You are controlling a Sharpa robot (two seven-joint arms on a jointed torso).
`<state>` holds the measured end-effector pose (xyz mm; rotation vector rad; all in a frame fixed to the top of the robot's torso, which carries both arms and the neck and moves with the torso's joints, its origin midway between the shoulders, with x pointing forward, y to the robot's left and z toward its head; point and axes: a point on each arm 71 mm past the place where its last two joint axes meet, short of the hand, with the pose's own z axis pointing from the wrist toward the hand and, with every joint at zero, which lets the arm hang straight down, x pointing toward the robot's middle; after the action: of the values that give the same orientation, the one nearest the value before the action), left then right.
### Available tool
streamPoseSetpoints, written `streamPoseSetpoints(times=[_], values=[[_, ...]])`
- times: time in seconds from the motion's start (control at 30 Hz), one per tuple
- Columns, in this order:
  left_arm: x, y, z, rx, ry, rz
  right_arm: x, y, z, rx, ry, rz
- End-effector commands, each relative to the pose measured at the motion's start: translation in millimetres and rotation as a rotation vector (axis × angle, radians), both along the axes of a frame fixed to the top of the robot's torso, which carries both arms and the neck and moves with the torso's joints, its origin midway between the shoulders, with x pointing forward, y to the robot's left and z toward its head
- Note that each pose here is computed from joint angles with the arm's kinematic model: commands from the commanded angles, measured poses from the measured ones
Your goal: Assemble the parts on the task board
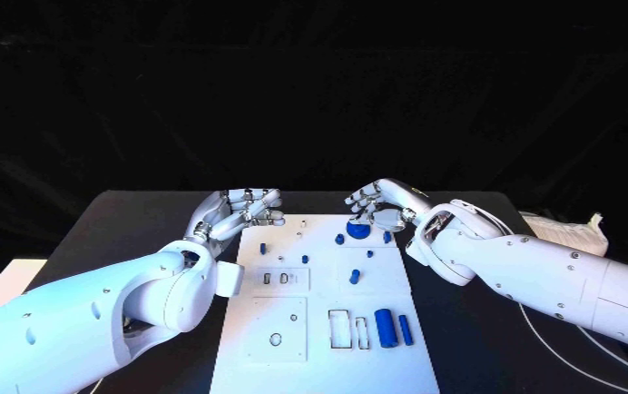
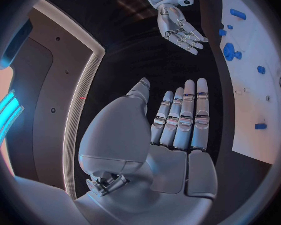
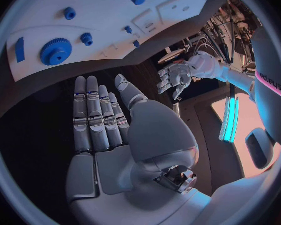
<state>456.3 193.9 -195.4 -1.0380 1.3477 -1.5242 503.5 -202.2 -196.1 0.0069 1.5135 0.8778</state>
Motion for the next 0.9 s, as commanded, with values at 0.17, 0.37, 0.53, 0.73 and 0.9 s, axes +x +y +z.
streamPoseSetpoints(times=[0.17, 0.37, 0.53, 0.73, 0.9], values=[[-9.6, 0.9, 3.4, -0.094, 0.092, -0.029, 4.1, 6, 1.9, -0.340, -0.067, -0.029], [-11.3, 2.1, 7.0, -0.092, 0.089, -0.041, 8.5, 12, 7.2, -0.454, -0.076, -0.022], [-13.2, -0.7, 9.5, -0.090, 0.086, -0.055, 9.8, 18, 9.6, -0.498, -0.071, -0.004], [-15.6, -4.4, 11.7, -0.093, 0.086, -0.068, 10.0, 23, 11.4, -0.537, -0.059, 0.020], [-16.5, -6.0, 12.9, -0.094, 0.086, -0.073, 9.0, 26, 10.6, -0.557, -0.042, 0.041]])
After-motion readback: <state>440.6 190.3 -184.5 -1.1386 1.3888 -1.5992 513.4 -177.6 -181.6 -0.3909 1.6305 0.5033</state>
